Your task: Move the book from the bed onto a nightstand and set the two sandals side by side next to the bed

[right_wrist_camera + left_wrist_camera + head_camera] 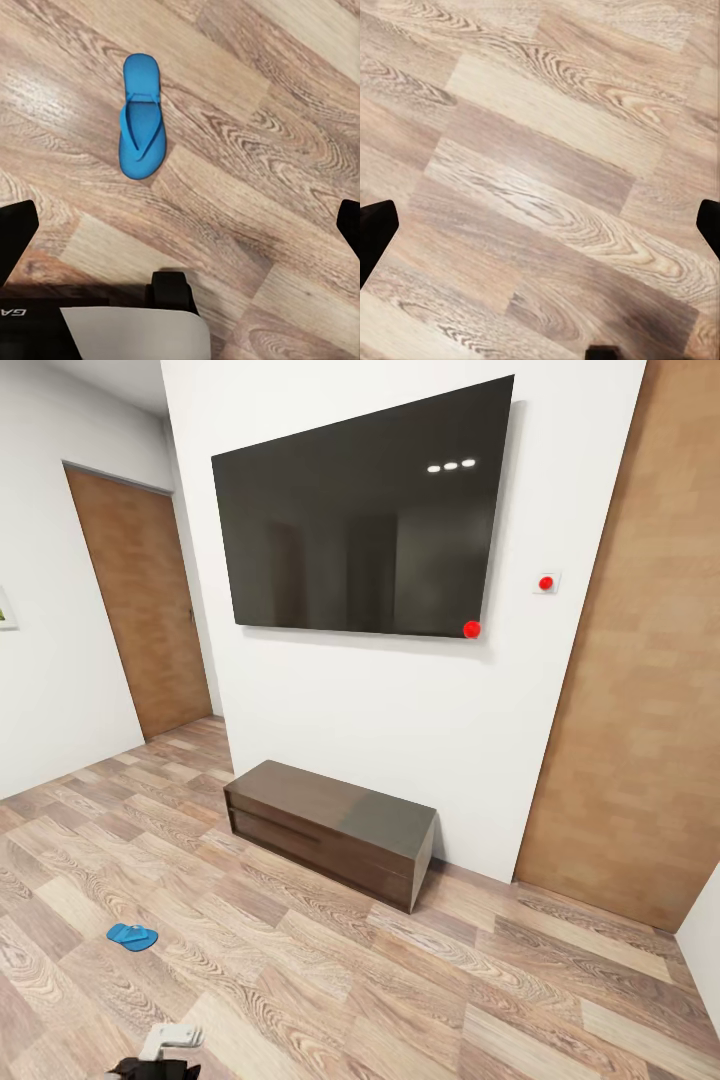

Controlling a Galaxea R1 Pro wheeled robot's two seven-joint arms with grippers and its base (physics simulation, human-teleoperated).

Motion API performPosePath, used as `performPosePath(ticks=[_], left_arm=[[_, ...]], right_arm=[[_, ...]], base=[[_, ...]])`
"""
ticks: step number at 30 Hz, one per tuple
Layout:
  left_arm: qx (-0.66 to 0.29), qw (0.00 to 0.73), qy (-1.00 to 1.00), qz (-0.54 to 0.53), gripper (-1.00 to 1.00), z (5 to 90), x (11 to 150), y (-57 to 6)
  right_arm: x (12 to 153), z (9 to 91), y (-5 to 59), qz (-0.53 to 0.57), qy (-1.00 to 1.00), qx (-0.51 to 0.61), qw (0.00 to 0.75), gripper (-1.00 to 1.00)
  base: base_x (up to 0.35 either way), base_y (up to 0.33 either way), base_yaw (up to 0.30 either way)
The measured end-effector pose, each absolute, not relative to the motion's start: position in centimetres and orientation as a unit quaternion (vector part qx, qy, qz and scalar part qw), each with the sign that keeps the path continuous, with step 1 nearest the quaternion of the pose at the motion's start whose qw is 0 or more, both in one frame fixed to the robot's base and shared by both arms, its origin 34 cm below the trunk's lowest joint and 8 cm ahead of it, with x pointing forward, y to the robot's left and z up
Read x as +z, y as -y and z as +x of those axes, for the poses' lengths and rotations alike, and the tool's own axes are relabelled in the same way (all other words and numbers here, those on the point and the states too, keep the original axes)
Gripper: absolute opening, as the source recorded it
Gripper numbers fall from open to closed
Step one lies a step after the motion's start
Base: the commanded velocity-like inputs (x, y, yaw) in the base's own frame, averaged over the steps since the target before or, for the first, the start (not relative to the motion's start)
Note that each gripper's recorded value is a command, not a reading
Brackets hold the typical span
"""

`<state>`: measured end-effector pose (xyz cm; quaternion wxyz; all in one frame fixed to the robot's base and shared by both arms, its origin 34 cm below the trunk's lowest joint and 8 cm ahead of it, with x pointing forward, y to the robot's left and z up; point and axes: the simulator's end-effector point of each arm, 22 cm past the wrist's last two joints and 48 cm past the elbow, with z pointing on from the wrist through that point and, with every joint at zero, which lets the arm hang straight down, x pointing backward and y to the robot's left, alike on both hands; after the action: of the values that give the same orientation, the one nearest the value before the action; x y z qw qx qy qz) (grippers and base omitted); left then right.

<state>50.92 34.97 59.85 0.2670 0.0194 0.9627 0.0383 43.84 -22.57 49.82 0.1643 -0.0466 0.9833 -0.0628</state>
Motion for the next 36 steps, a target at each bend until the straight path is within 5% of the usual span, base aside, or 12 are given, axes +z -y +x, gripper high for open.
performPosePath(ticks=[36], left_arm=[[-0.007,0.257,-0.966,-0.036,1.0,63.0,64.2,-28.7]], right_arm=[[51.5,47.7,22.4,-0.052,-0.978,-0.065,0.192,1.0]], base=[[0.0,0.0,0.0]])
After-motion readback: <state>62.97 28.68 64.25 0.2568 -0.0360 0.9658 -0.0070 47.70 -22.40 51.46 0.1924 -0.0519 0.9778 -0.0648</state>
